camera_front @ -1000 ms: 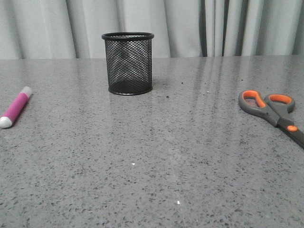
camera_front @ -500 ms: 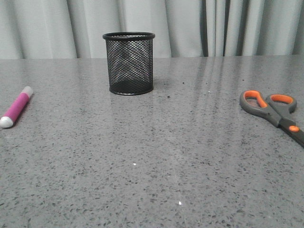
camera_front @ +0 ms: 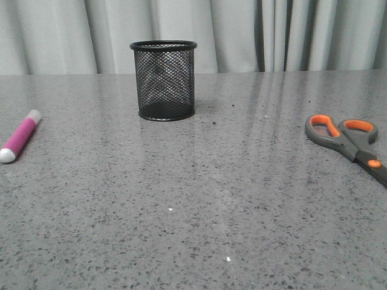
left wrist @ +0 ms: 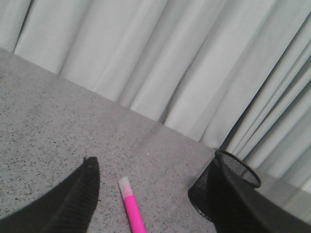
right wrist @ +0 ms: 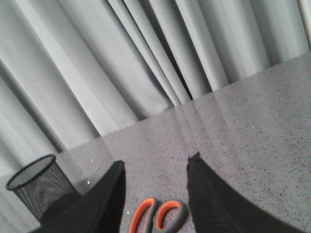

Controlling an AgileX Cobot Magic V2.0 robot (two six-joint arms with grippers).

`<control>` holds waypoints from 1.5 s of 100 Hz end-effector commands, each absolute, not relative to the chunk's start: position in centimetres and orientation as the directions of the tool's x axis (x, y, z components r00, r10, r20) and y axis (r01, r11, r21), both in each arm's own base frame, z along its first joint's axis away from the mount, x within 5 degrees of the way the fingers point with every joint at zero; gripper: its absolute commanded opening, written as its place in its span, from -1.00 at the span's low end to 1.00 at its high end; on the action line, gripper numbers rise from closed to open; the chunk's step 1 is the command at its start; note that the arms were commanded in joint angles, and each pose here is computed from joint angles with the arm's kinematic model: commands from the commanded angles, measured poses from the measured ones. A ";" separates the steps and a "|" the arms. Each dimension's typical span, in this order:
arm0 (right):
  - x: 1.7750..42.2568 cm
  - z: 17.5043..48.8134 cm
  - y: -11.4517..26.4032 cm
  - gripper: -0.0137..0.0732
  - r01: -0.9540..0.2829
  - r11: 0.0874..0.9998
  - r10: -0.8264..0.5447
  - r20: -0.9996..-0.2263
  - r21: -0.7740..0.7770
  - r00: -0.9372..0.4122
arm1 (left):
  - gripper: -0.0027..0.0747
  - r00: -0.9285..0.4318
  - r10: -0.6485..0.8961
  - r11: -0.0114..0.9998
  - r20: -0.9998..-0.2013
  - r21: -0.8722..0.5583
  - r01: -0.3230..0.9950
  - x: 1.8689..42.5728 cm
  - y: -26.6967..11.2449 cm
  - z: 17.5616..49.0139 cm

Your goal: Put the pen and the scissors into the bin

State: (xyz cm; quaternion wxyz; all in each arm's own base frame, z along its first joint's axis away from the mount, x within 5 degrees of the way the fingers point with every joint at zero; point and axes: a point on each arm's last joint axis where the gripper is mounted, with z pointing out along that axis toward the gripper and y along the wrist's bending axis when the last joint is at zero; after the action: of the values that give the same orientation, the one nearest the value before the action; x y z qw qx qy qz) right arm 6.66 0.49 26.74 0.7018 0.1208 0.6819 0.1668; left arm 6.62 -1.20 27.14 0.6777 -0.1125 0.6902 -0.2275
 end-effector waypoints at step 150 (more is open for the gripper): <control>11.1 32.8 2.0 0.00 -0.111 0.929 0.309 -0.906 0.353 -0.290 | -0.51 -0.970 0.067 0.982 -0.235 -0.159 0.106 34.3 -9.5 24.9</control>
State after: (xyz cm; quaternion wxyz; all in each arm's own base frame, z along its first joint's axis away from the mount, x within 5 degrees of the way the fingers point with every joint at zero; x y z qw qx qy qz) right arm 10.68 2.17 31.25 0.5544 0.0588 0.8103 0.1805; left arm 34.46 -8.97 24.87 0.1190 0.0268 0.9873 -0.1019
